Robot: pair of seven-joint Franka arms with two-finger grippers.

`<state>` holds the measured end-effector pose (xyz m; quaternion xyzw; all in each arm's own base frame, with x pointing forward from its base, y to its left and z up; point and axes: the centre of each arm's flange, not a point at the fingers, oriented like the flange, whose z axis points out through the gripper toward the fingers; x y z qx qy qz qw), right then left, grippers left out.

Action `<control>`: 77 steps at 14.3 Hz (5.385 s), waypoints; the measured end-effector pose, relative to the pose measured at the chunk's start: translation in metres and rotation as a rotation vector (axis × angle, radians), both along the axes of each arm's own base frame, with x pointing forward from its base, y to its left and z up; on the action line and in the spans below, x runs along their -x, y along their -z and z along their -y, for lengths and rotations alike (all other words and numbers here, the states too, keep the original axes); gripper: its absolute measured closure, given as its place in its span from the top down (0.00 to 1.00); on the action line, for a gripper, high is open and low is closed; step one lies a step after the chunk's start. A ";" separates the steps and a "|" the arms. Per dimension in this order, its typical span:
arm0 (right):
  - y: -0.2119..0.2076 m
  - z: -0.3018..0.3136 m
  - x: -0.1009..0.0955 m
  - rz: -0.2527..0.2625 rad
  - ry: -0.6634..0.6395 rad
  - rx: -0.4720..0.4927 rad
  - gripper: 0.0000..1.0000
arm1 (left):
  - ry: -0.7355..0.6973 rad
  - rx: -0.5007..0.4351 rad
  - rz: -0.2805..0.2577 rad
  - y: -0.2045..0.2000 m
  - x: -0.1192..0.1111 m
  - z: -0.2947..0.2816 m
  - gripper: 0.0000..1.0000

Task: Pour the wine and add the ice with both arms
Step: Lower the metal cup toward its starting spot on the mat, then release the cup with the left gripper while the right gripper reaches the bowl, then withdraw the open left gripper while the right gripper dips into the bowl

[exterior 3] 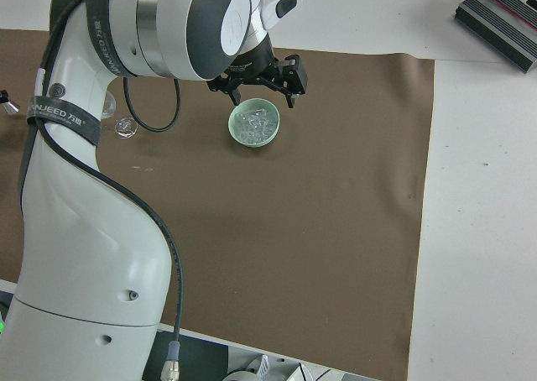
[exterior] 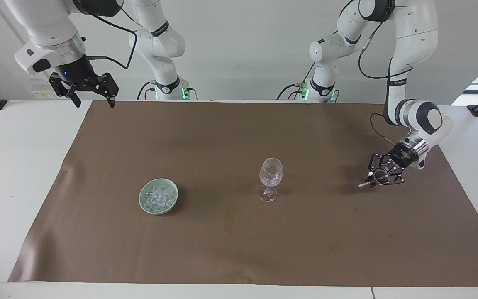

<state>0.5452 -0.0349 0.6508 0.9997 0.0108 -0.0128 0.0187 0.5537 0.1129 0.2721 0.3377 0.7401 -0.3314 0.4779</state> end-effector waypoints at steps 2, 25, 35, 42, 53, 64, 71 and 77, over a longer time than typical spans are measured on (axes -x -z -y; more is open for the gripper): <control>0.000 0.000 0.000 0.000 0.000 0.000 1.00 | -0.002 0.000 0.014 0.009 0.004 -0.010 0.22; 0.000 0.000 0.000 0.000 0.000 0.000 1.00 | -0.052 -0.012 0.070 0.039 0.022 -0.001 0.22; 0.000 0.000 0.000 0.000 0.000 0.000 1.00 | -0.053 -0.025 0.065 0.041 0.022 0.003 0.25; 0.026 -0.016 -0.011 0.074 0.015 -0.006 1.00 | -0.058 -0.033 0.062 0.041 0.022 0.002 0.35; 0.268 -0.094 -0.075 0.175 0.021 -0.067 1.00 | -0.051 -0.038 0.067 0.041 0.022 0.004 1.00; 0.300 -0.095 -0.086 0.182 0.023 -0.076 0.97 | 0.149 -0.242 0.094 0.023 0.022 -0.036 1.00; 0.314 -0.095 -0.095 0.195 0.024 -0.082 0.72 | 0.417 -0.555 0.173 -0.070 0.009 -0.065 1.00; 0.314 -0.098 -0.098 0.198 0.021 -0.084 0.66 | 0.588 -0.759 0.235 -0.145 -0.006 -0.081 1.00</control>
